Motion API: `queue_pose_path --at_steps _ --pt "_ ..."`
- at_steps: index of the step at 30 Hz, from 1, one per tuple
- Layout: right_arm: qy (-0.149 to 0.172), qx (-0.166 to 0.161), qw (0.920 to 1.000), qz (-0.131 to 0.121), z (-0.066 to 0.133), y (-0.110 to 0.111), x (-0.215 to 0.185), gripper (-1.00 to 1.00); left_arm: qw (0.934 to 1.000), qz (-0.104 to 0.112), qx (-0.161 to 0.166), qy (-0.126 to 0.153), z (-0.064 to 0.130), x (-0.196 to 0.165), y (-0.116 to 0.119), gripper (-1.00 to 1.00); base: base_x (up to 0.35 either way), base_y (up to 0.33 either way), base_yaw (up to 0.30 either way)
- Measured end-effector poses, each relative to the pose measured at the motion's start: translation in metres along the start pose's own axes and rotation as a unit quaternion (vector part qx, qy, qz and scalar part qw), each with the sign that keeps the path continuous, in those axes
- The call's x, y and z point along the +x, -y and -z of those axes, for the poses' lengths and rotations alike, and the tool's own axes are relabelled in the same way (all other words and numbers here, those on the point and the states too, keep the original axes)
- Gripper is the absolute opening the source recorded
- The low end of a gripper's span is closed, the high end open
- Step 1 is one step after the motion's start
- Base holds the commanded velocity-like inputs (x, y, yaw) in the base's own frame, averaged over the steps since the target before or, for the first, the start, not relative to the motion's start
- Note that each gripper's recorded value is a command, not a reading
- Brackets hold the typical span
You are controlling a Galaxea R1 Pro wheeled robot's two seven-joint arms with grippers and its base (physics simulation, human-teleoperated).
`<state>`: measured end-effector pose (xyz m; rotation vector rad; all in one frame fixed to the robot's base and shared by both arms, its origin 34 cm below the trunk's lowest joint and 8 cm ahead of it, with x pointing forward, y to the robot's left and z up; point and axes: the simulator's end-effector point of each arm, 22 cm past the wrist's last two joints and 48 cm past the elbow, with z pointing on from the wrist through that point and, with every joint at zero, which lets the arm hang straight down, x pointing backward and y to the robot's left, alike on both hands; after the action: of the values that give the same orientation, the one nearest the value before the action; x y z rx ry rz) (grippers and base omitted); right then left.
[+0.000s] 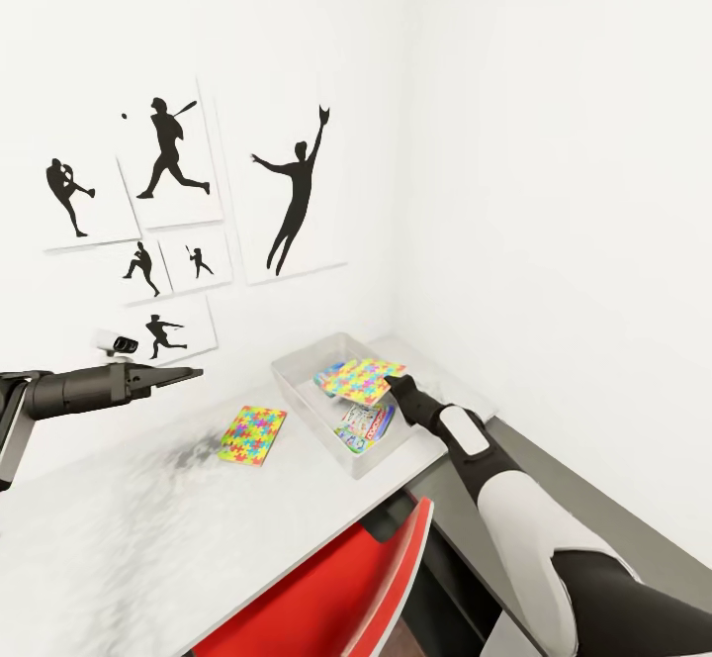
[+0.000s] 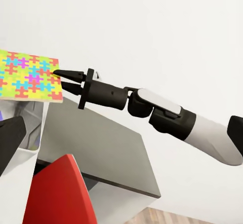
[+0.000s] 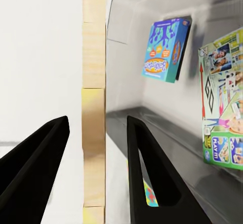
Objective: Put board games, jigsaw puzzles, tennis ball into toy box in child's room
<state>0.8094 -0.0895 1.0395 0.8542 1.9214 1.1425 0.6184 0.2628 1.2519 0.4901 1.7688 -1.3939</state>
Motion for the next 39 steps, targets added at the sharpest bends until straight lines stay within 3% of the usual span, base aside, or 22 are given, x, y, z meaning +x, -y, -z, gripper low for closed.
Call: queue_pose_path --at_steps 17,25,39 --pt "0.000 -0.015 0.9998 -0.011 0.001 -0.001 0.001 -1.00 1.0000 -0.001 0.000 0.001 0.001 -0.001 0.000 1.00 0.000 0.000 0.003" --pt "0.000 -0.012 0.9998 -0.014 -0.001 0.004 0.001 -1.00 0.9997 -0.001 -0.015 0.021 0.018 -0.013 -0.008 1.00 0.000 0.000 0.083" --pt "-0.003 -0.004 0.9998 -0.018 -0.006 0.016 0.004 -1.00 0.9952 0.086 -0.029 0.037 0.030 0.004 -0.057 1.00 0.000 0.000 0.133"
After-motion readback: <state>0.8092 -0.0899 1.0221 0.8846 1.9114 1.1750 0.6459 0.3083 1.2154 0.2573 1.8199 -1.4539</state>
